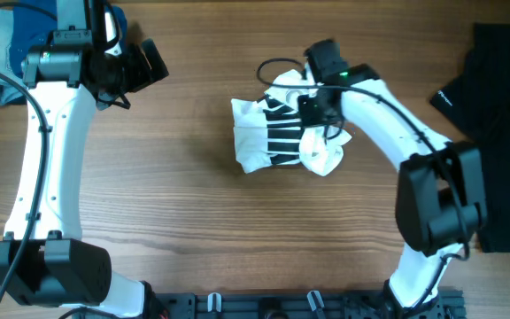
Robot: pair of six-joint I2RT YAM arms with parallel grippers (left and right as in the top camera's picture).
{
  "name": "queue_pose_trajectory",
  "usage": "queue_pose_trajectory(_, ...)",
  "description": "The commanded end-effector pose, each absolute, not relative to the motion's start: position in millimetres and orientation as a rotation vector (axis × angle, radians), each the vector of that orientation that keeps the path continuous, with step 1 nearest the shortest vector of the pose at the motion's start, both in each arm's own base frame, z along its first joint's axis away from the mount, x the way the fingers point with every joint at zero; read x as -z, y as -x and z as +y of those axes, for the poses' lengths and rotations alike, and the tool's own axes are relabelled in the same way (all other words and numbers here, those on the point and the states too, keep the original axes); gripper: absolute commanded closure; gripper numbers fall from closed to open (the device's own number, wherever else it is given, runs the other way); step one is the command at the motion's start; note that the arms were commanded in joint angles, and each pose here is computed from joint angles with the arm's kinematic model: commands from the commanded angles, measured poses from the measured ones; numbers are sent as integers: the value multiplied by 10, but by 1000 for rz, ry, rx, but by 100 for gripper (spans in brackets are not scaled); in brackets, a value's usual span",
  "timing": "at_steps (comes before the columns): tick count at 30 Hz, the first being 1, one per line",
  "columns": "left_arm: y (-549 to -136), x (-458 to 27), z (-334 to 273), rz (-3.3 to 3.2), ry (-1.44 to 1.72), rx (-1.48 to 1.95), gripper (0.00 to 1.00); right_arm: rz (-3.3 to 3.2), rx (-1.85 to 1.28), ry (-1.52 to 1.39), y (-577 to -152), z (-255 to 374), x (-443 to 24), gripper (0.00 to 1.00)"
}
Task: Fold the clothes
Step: 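Grasp the folded white shirt bundle with the left gripper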
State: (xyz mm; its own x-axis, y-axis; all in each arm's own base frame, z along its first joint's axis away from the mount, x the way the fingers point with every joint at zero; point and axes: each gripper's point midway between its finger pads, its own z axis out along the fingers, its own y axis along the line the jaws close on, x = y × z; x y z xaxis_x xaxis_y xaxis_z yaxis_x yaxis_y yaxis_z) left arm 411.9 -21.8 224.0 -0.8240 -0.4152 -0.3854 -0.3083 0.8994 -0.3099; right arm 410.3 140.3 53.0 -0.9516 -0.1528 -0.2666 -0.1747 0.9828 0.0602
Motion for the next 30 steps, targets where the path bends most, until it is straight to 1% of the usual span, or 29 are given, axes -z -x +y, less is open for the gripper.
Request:
queue_pose_trajectory(1,-4116,-2152,-185,2634,519,300,0,2833,-289,206,-4204,1242,-709,85)
queue_pose_trajectory(3,-4118,-2153,-186,2634,518,301,0,2826,-369,205,-4230,1146,-727,81)
queue_pose_trajectory(6,-4118,-2153,-186,2634,518,301,0,2804,-484,223,-4247,1069,-766,66)
queue_pose_trajectory(7,-4117,-2153,-186,2634,518,301,0,2798,-514,232,-4244,1053,-774,63)
queue_pose_trajectory(11,-4116,-2152,-189,2634,518,302,0,2816,-533,218,-4205,1015,-762,53)
queue_pose_trajectory(13,-4110,-2149,-201,2638,515,303,0,2820,-536,219,-4193,1016,-760,45)
queue_pose_trajectory(14,-4101,-2145,-219,2643,510,304,0,2816,-552,222,-4193,1035,-771,40)
queue_pose_trajectory(16,-4074,-2143,-386,2670,399,364,0,2794,-604,208,-4216,1063,-832,33)
queue_pose_trajectory(18,-4051,-2107,-662,2689,276,475,0,2748,-673,192,-4283,1048,-969,30)
queue_pose_trajectory(21,-4089,-1946,-1016,2698,154,548,0,2707,-672,139,-4387,868,-1129,29)
queue_pose_trajectory(25,-4168,-1476,-1675,2717,-80,584,0,2687,-638,27,-4432,474,-1238,22)
queue_pose_trajectory(28,-4180,-1174,-2112,2711,-298,588,0,2702,-630,-49,-4395,257,-1219,21)
queue_pose_trajectory(30,-4128,-898,-2465,2668,-580,554,0,2717,-626,-89,-4351,131,-1200,21)
